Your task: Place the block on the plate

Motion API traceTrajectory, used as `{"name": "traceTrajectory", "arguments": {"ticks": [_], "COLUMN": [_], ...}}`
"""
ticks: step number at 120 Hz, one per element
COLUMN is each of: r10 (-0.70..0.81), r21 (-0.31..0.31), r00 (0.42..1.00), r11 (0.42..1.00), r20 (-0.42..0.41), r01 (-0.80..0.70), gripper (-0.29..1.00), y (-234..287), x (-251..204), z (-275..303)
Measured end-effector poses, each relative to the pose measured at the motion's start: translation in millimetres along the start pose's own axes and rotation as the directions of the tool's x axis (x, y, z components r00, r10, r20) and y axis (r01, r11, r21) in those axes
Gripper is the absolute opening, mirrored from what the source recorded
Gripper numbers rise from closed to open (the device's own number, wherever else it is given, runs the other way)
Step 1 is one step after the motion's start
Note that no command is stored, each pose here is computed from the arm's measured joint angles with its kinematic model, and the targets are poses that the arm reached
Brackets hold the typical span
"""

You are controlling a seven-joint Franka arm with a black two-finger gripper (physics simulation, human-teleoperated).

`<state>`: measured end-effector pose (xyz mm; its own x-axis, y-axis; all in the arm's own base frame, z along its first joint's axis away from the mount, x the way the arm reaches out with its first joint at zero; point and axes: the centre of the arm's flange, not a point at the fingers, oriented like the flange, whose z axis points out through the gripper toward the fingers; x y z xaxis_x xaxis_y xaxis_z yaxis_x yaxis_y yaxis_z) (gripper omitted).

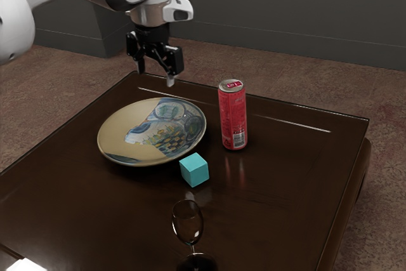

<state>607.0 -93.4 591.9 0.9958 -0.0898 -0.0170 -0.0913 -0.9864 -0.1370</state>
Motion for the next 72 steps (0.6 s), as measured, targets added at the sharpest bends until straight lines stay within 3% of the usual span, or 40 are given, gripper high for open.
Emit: {"name": "traceTrajectory", "arguments": {"ticks": [17, 31, 41, 55, 72], "r10": [0.033, 0.18, 0.313, 0.508, 0.726], "r21": [0.013, 0.038, 0.004, -0.074, -0.159], "r00": [0.999, 0.982, 0.948, 0.854, 0.678], "r11": [0.999, 0.982, 0.95, 0.861, 0.688], "r20": [0.037, 0.053, 0.061, 0.11, 0.117], "r01": [-0.034, -0.183, -0.313, -0.503, -0.708], "gripper": [0.7, 0.7, 0.7, 0.7, 0.7], "y": [15, 26, 43, 57, 80], "x": [0, 16, 19, 30, 3], "z": [13, 42, 53, 102, 156]}}
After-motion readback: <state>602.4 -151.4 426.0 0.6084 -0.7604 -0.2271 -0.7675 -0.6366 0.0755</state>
